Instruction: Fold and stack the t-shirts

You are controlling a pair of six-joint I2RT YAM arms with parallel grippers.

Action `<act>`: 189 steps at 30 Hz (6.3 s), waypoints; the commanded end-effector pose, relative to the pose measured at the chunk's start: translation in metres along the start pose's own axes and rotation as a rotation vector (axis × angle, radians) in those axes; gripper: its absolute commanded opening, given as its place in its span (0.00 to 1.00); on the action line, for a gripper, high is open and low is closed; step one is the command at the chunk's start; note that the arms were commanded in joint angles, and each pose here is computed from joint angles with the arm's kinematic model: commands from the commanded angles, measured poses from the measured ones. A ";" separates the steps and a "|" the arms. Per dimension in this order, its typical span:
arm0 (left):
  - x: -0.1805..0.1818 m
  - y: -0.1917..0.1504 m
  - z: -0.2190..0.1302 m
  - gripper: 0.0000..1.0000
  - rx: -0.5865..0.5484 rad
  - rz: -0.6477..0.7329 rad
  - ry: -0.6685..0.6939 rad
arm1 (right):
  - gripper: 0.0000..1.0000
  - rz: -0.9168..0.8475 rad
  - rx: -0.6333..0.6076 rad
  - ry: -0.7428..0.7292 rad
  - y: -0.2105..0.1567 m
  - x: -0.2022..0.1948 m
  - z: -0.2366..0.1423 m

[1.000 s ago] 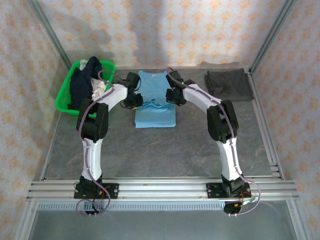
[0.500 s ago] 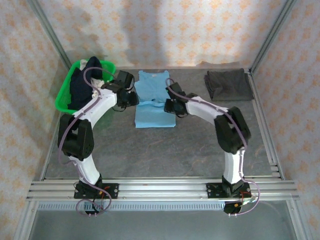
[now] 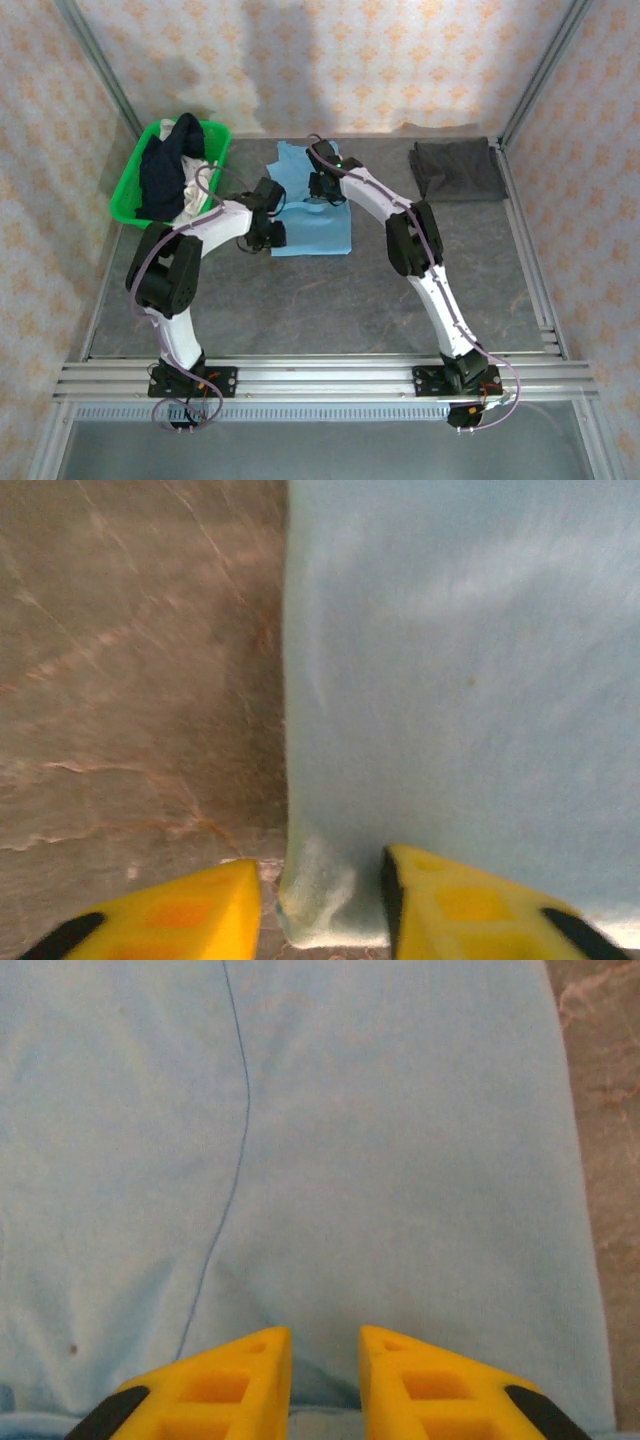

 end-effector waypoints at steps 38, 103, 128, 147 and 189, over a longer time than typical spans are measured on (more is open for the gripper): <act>0.024 -0.029 -0.011 0.37 -0.013 -0.033 0.020 | 0.36 -0.017 0.077 -0.092 -0.162 -0.079 -0.117; 0.029 -0.067 -0.153 0.00 -0.302 -0.077 -0.204 | 0.00 0.029 -0.158 0.175 -0.136 -0.057 -0.263; 0.019 0.096 -0.074 0.01 -0.184 -0.131 -0.015 | 0.00 0.237 0.021 0.088 -0.041 -0.071 -0.116; 0.022 0.146 -0.048 0.47 -0.130 -0.078 0.014 | 0.50 0.245 0.005 0.002 -0.012 -0.092 -0.085; 0.006 0.151 -0.050 0.00 -0.161 -0.023 -0.358 | 0.00 0.117 -0.041 0.190 0.013 -0.043 -0.093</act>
Point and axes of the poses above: each hand's point on the last joint's axis, 136 mm out from that joint toward the fingers, its own z axis out along the fingers, its own x axis along the line the jaws close on, y = z × x, the point moved 10 cm from there along -z, back along the fingers
